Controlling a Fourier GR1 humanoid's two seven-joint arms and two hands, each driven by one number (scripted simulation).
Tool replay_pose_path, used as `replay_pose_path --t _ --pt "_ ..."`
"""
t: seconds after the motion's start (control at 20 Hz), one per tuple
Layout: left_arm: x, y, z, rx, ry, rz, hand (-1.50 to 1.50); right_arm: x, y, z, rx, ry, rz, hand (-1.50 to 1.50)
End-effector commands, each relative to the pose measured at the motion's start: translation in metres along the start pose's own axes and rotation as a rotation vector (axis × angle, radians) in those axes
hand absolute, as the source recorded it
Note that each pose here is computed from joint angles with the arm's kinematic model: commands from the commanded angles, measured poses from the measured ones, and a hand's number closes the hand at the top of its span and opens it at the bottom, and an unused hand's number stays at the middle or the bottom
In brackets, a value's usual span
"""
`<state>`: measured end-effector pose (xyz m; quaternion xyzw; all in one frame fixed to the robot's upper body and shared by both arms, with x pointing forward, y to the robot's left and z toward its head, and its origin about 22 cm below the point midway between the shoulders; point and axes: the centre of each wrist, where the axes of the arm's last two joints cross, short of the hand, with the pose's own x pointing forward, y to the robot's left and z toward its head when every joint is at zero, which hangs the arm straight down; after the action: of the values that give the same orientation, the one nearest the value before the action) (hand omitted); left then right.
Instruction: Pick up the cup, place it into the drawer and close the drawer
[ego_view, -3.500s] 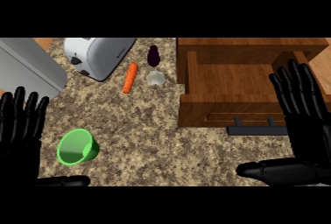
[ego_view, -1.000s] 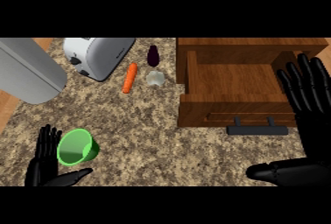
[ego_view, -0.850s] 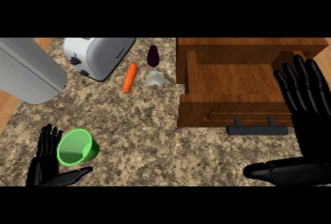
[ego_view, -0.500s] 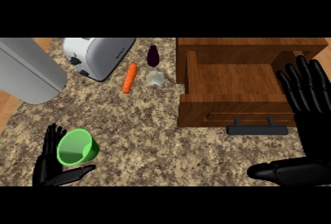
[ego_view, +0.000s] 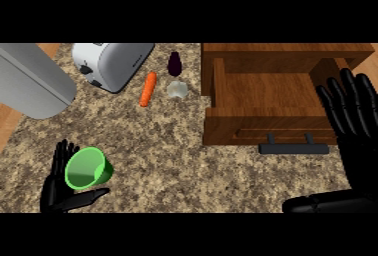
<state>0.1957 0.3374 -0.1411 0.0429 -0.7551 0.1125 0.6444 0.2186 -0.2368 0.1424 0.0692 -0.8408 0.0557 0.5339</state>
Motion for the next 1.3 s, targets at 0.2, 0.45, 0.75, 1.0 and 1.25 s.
replay_pose_path --t 0.2,0.45,0.75,1.0,1.25 --pt "-0.009 -0.009 -0.009 0.002 0.012 0.075 -1.5 0.009 -0.004 0.004 -0.013 -0.009 -0.011 -1.5" --pt "-0.016 0.005 -0.008 -0.059 0.007 0.174 -1.5 -0.01 -0.001 -0.014 0.001 0.004 0.0 -1.5" --pt "-0.024 -0.039 -0.025 -0.089 -0.014 0.249 1.5 0.015 -0.003 -0.002 -0.008 -0.009 -0.001 -1.5" --pt "-0.022 -0.025 -0.015 -0.112 -0.085 0.271 1.5 0.013 -0.012 0.008 -0.009 0.014 0.007 -1.5" --pt "-0.018 -0.013 -0.013 -0.106 -0.171 0.192 1.5 -0.001 -0.018 -0.01 -0.013 0.003 0.007 -1.5"
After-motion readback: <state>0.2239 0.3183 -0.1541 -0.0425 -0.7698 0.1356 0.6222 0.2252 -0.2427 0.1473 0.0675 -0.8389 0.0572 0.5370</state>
